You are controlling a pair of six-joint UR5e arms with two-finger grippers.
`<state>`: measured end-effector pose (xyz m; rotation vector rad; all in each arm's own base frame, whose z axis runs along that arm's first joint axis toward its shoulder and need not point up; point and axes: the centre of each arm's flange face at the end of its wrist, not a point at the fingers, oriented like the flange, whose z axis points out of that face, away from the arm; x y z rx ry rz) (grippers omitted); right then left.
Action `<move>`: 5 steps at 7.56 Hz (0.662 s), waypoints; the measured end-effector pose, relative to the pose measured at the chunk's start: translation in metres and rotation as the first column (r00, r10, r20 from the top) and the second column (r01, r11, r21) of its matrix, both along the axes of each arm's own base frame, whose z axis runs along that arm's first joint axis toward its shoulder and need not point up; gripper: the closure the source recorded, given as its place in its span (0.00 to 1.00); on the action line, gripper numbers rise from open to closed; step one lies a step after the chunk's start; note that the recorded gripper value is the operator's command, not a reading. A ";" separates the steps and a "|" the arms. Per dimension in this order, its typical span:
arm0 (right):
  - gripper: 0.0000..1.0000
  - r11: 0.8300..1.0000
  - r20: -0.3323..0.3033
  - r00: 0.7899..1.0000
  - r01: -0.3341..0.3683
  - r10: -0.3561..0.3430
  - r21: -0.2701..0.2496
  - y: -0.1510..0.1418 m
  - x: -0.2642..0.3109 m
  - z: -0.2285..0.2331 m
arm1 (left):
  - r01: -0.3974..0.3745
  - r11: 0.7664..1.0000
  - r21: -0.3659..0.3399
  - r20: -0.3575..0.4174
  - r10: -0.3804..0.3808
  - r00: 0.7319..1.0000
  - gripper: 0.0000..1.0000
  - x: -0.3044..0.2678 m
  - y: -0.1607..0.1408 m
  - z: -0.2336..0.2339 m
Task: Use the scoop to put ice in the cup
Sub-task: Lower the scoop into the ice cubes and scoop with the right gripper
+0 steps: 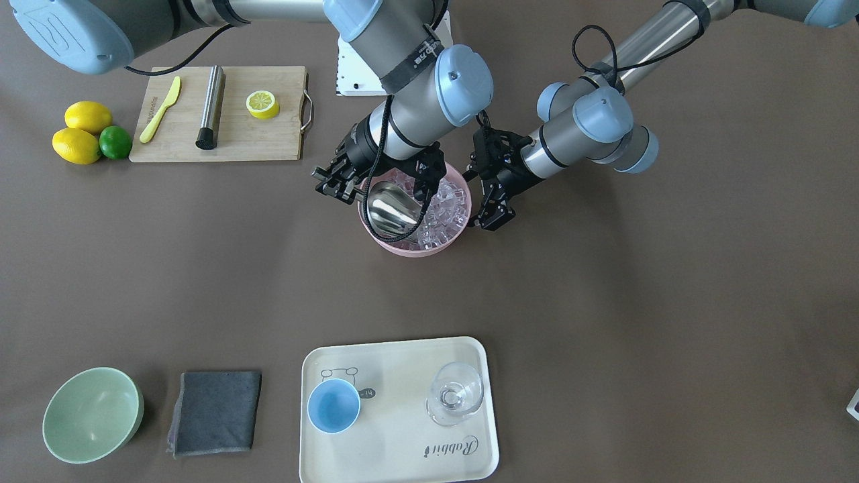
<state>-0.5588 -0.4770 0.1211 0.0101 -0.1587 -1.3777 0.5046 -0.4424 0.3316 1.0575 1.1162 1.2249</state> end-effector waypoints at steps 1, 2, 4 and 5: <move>1.00 1.000 0.019 1.000 -0.024 0.024 0.004 0.001 0.000 0.001 | 0.000 1.000 -0.001 0.001 0.000 1.000 0.02 0.000 0.000 0.000; 1.00 0.999 0.037 0.998 -0.044 0.044 0.010 0.001 -0.001 0.003 | 0.000 1.000 -0.002 0.003 0.000 1.000 0.02 0.000 0.000 0.001; 1.00 0.996 0.072 0.994 -0.086 0.085 0.021 0.002 -0.002 0.010 | 0.000 1.000 -0.004 0.005 0.000 1.000 0.02 0.001 -0.001 0.002; 1.00 0.995 0.086 0.992 -0.097 0.094 0.025 0.002 -0.003 0.012 | 0.000 1.000 -0.005 0.007 0.000 1.000 0.02 0.001 -0.001 0.002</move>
